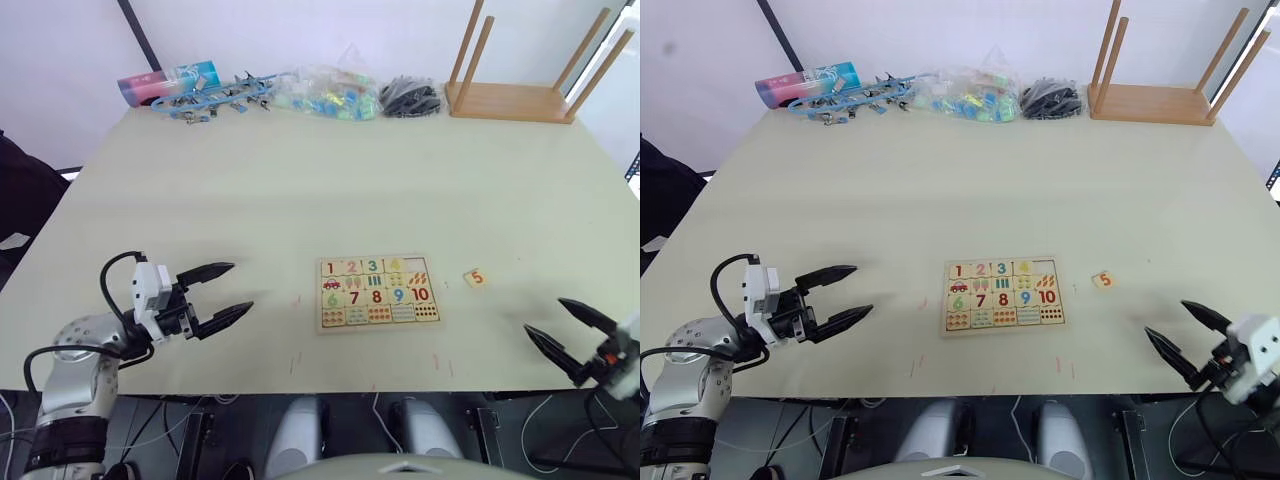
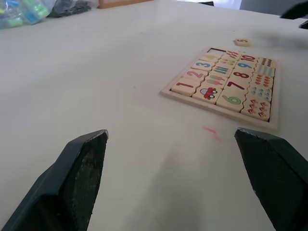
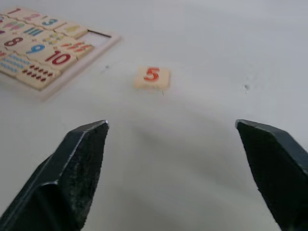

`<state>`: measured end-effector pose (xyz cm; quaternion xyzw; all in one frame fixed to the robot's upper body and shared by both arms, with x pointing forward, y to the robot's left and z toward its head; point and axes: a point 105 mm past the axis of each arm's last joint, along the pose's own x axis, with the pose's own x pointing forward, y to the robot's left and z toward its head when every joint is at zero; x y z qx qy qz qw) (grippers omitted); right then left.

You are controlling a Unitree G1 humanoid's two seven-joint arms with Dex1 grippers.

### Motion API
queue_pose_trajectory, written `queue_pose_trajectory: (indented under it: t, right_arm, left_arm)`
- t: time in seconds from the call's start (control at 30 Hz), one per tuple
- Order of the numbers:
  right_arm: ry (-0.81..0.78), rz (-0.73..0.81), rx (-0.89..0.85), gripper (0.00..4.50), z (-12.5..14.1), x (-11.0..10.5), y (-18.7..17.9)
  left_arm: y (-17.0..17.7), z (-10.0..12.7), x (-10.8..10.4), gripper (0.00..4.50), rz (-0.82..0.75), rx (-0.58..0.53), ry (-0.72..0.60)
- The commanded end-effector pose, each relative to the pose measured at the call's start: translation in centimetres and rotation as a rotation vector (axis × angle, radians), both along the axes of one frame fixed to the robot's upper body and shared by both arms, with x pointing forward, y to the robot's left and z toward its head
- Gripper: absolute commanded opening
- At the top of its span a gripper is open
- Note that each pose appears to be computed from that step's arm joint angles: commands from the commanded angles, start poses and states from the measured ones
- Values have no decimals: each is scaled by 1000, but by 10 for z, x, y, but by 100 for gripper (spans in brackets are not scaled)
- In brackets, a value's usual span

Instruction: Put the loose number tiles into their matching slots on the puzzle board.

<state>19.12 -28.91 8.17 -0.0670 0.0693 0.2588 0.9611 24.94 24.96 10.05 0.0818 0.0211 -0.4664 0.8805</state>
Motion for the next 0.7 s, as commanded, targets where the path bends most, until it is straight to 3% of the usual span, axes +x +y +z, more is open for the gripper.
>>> queue_pose_trajectory:
  t: [0.03,0.7]
  right_arm:
    - [-55,-4,-10,447,7,-4,-7]
    - [-64,16,3,447,2,-2,-10]
  left_arm:
    - [10,11,-2,450,28,6,-33]
    - [9,9,-3,450,6,33,-24]
